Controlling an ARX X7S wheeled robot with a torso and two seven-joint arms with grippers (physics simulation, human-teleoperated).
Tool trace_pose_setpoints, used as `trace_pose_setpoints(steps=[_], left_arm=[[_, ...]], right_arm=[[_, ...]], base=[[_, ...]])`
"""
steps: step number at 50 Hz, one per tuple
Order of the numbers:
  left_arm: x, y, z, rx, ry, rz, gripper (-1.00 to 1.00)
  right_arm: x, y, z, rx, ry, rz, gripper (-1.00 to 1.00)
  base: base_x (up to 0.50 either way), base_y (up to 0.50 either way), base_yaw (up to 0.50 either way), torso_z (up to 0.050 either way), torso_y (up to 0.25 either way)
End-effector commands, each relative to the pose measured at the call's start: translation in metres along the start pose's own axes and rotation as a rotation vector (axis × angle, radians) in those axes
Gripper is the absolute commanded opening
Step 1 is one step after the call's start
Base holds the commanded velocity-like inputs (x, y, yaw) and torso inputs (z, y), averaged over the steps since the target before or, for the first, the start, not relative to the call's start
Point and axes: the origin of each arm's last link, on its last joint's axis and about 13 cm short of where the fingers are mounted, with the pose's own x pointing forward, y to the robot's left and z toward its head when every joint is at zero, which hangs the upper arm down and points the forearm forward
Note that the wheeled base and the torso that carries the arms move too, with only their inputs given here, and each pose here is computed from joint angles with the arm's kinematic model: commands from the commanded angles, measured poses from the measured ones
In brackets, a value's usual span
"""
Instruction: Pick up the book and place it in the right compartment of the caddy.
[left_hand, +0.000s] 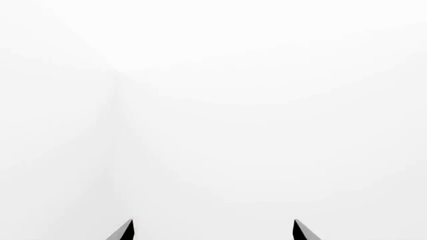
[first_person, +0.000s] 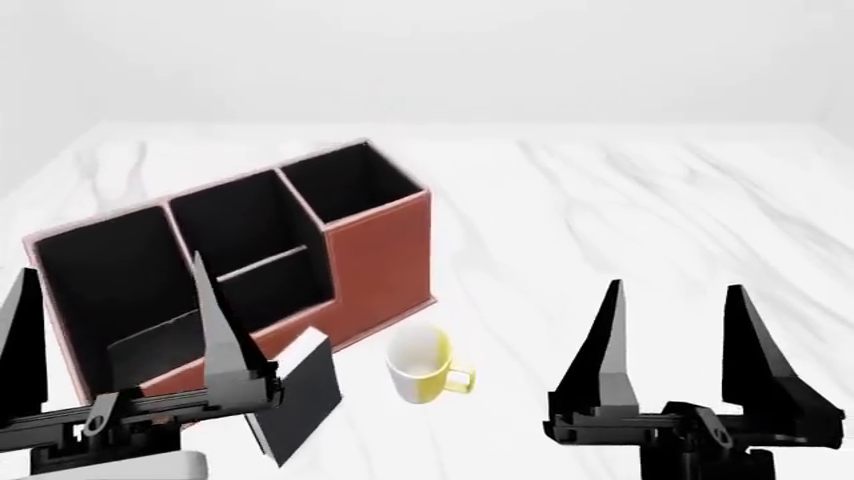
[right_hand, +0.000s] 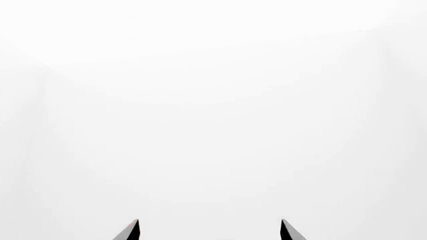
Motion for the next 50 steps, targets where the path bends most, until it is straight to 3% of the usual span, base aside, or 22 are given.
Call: trace_pose_setpoints(steps=[1, 13, 20, 26, 28, 31, 34, 35, 42, 46, 50], left_arm=[[0.0, 0.002, -0.004, 0.017, -0.009, 0.005, 1.0], [-0.001, 0.001, -0.006, 0.022, -0.002, 0.002, 1.0], [-0.002, 0.0, -0.008, 0.014, 0.037, -0.029, 1.0], [-0.003, -0.002, -0.01, -0.054, 0.219, -0.145, 1.0], [-0.003, 0.0, -0.009, -0.119, 0.334, -0.235, 1.0], [-0.001, 0.007, -0.005, -0.068, 0.367, -0.311, 1.0], [-0.001, 0.007, -0.005, -0.068, 0.367, -0.311, 1.0], [0.002, 0.018, 0.005, -0.05, 0.41, -0.366, 1.0], [0.007, 0.035, 0.02, -0.093, 0.512, -0.41, 1.0], [0.009, 0.039, 0.026, -0.088, 0.524, -0.439, 1.0], [0.012, 0.042, 0.036, -0.134, 0.593, -0.484, 1.0]], right_arm=[[-0.003, 0.002, -0.002, -0.053, -0.002, 0.057, 1.0], [-0.004, 0.002, -0.006, -0.043, 0.024, 0.065, 1.0], [-0.004, 0.002, -0.006, -0.042, 0.03, 0.055, 1.0], [-0.004, 0.001, -0.007, -0.046, 0.031, 0.051, 1.0], [-0.004, 0.001, -0.006, -0.047, 0.031, 0.05, 1.0], [-0.004, 0.001, -0.007, -0.047, 0.032, 0.05, 1.0], [-0.004, 0.001, -0.007, -0.047, 0.032, 0.05, 1.0], [-0.005, 0.001, -0.008, -0.048, 0.035, 0.054, 1.0], [-0.004, 0.0, -0.008, -0.049, 0.036, 0.051, 1.0], [-0.004, 0.001, -0.007, -0.049, 0.035, 0.05, 1.0], [-0.005, 0.001, -0.007, -0.048, 0.035, 0.051, 1.0]], base=[[0.5, 0.18, 0.0, 0.0, 0.0], [0.5, 0.17, 0.0, 0.0, 0.0], [0.08, 0.0, 0.0, 0.0, 0.002], [0.0, 0.0, 0.0, 0.0, 0.0], [0.0, 0.0, 0.0, 0.0, 0.0], [0.0, 0.0, 0.0, 0.0, 0.0], [0.0, 0.0, 0.0, 0.0, 0.0], [0.0, 0.0, 0.0, 0.0, 0.0], [0.0, 0.0, 0.0, 0.0, 0.0], [0.0, 0.0, 0.0, 0.0, 0.0], [0.0, 0.0, 0.0, 0.0, 0.0]])
